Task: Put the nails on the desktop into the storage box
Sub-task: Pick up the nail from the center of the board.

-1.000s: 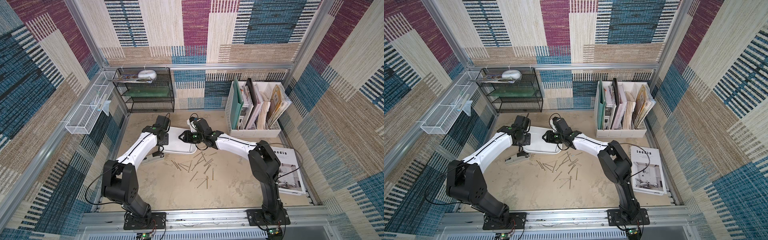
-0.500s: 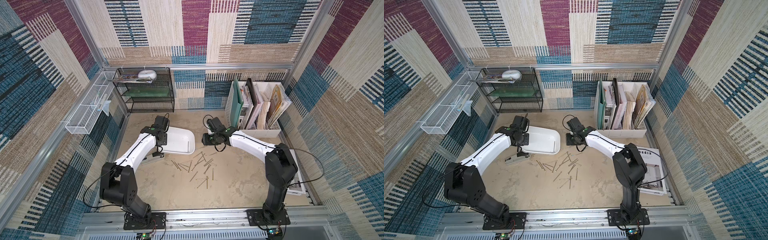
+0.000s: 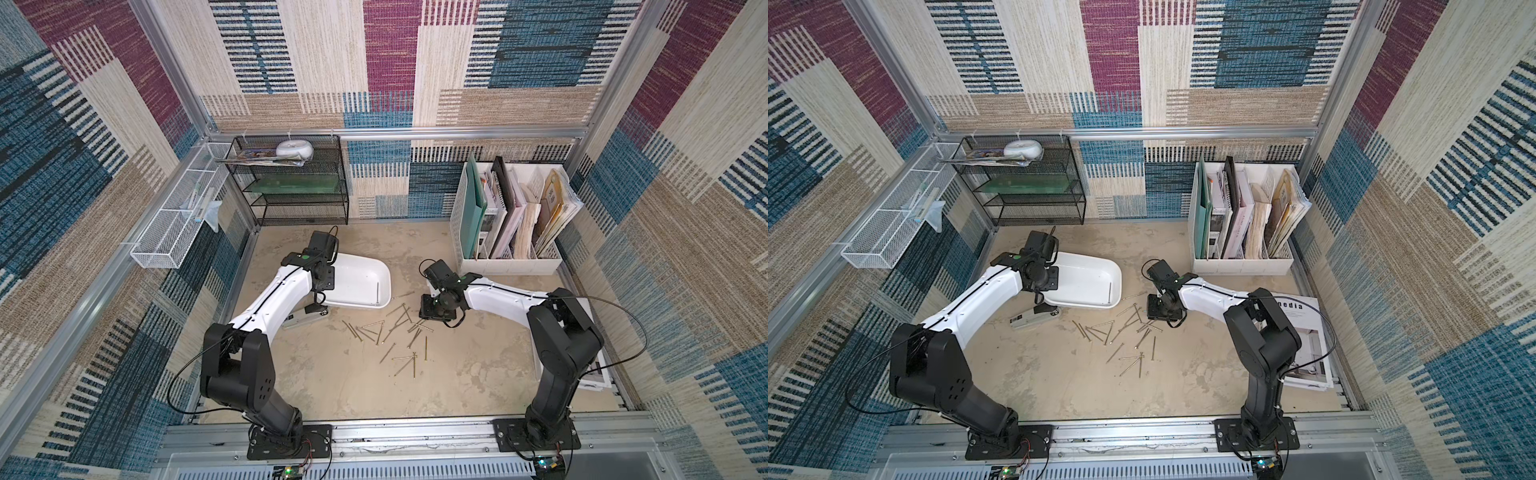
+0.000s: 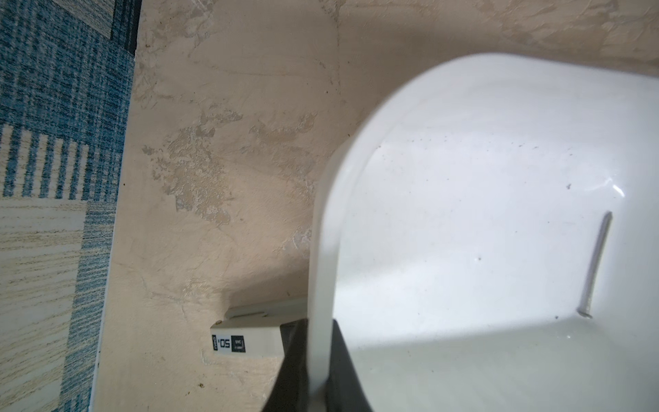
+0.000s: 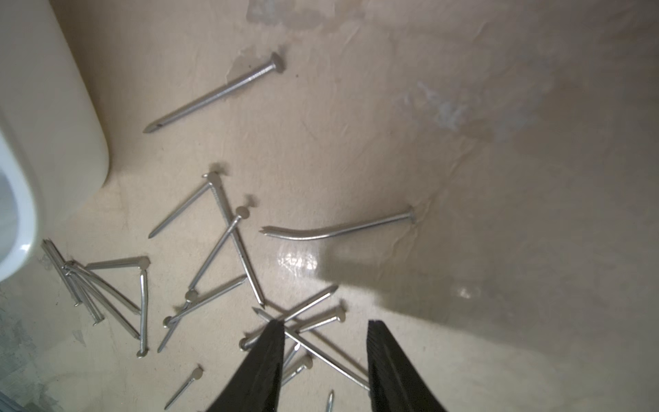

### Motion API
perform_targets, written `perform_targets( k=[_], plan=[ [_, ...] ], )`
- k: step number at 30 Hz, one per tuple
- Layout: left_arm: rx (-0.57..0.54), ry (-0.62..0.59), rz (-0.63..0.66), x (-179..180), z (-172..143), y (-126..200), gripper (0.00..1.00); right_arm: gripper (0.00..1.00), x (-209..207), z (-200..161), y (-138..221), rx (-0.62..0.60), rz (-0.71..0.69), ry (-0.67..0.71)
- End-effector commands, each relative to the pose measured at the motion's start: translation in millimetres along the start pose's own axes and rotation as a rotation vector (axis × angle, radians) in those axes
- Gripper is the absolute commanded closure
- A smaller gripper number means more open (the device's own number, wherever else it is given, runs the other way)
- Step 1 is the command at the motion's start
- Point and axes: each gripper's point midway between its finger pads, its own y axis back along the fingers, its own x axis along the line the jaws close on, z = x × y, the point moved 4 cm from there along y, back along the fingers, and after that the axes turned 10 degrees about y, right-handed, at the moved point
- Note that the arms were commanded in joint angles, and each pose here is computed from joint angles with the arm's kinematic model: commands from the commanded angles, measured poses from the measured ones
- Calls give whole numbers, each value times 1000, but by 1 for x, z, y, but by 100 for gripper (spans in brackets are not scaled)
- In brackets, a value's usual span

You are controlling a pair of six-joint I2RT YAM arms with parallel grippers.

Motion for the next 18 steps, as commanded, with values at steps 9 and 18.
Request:
perform_targets(
  k=[9,18],
  plan=[
    [2,7,-17,0,2,1,100,55,-19,16,-19,-11,-47,-107],
    [10,14,-23,2,2,-1,100,55,-37,31,-35,55,-118,-89]
  ],
)
